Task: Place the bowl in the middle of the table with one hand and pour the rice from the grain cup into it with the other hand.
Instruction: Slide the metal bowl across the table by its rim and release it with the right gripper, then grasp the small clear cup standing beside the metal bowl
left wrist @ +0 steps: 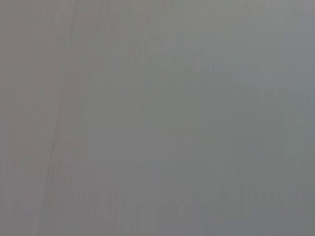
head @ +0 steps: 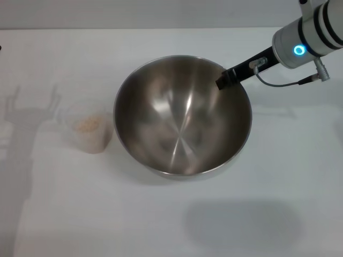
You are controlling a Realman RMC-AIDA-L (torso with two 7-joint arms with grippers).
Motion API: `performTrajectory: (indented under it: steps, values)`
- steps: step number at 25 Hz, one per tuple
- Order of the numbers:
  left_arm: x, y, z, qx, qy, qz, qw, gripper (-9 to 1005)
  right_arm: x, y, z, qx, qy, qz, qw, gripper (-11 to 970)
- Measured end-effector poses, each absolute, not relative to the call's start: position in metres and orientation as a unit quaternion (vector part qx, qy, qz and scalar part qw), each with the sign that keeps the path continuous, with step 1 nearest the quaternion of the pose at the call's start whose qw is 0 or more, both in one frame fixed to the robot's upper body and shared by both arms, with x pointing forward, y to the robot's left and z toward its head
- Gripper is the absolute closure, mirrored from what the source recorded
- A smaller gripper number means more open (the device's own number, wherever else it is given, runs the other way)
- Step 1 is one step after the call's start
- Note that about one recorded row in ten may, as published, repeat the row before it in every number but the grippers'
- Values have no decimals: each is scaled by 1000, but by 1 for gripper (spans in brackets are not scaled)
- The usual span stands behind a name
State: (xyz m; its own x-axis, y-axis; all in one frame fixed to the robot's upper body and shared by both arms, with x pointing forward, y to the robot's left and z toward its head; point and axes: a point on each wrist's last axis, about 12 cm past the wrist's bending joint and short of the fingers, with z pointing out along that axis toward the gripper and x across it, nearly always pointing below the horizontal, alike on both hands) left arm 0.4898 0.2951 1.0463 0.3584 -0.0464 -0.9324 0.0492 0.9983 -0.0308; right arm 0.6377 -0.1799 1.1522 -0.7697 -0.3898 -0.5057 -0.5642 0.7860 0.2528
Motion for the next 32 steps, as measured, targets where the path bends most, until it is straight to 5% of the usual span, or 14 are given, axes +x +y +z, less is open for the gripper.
performTrajectory:
  steps: [13, 25, 30, 32]
  values:
    - [490, 295, 1046, 1, 565, -29, 824, 137, 638, -171, 1149, -272, 920, 189, 209, 923]
    - [485, 296, 1047, 0, 558, -28, 829, 137, 643, -164, 1176, -305, 903, 152, 263, 749]
    - [483, 297, 1047, 0, 557, -27, 830, 137, 650, -155, 1208, -327, 867, 114, 358, 521]
    - [483, 297, 1046, 0, 557, -27, 830, 137, 651, -149, 1220, -336, 843, 100, 408, 506]
